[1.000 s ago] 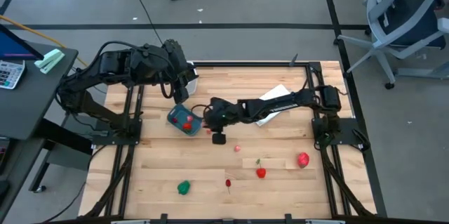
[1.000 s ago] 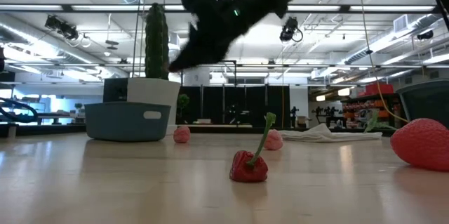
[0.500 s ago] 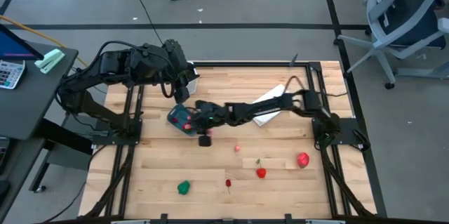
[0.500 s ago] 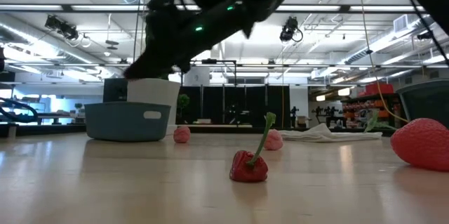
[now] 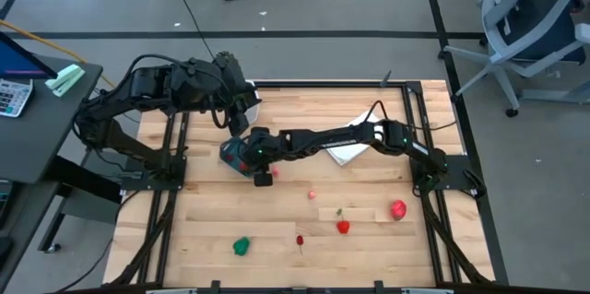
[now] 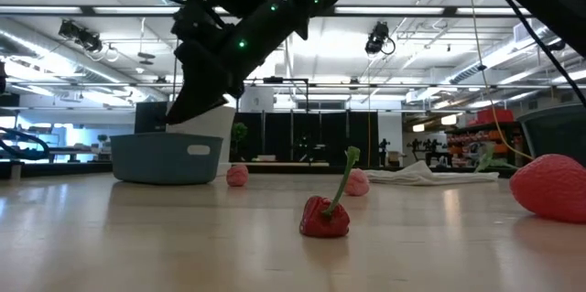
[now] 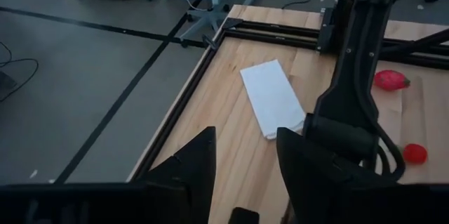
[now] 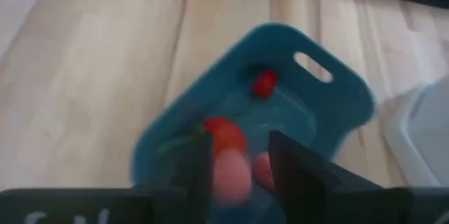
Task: Pick and placing Produce into tupperware
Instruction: Put the top right pink peach into the blue bin, then put the red dragonfruit into the blue bin
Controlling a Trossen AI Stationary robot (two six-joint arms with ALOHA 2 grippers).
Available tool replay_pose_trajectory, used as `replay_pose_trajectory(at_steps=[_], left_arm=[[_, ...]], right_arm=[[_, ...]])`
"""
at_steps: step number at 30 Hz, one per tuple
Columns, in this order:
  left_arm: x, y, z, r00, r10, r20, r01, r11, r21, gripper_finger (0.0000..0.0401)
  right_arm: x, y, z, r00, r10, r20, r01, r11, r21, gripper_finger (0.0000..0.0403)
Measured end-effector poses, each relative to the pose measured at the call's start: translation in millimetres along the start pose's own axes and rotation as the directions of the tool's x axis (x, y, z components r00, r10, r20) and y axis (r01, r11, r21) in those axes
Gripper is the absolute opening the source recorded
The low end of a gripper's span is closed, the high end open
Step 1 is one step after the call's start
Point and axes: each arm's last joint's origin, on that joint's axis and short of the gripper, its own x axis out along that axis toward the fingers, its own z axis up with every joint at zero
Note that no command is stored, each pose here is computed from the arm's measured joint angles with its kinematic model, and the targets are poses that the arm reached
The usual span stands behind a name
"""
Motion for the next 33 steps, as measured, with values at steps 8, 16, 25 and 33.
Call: replay_pose_trajectory(at_steps=[8, 16, 25, 33], left_arm=[[0.0, 0.0, -0.3, 1.0, 0.0, -0.003, -0.001, 1.0, -0.023, 0.0149], [0.0, 0.1, -1.4, 1.0, 0.001, -0.014, -0.002, 1.0, -0.024, 0.0157], [0.1, 0.5, -2.8, 1.0, 0.004, -0.027, -0.004, 1.0, -0.02, 0.0145], [-0.1, 0.7, -5.9, 0.998, 0.006, -0.059, -0.006, 1.0, -0.008, 0.0151]], right_arm=[[-1.4, -2.9, -8.7, 0.996, 0.009, -0.09, -0.008, 1.0, 0.008, 0.0192], [-31.4, 21.0, -12.5, 0.953, 0.072, -0.296, -0.07, 0.997, 0.018, 0.0191], [-99.1, 34.6, 10.2, 0.934, -0.066, -0.351, 0.04, 0.996, -0.082, 0.017], [-189.1, 32.8, 12.3, 0.867, -0.073, -0.494, 0.055, 0.997, -0.05, 0.0176]])
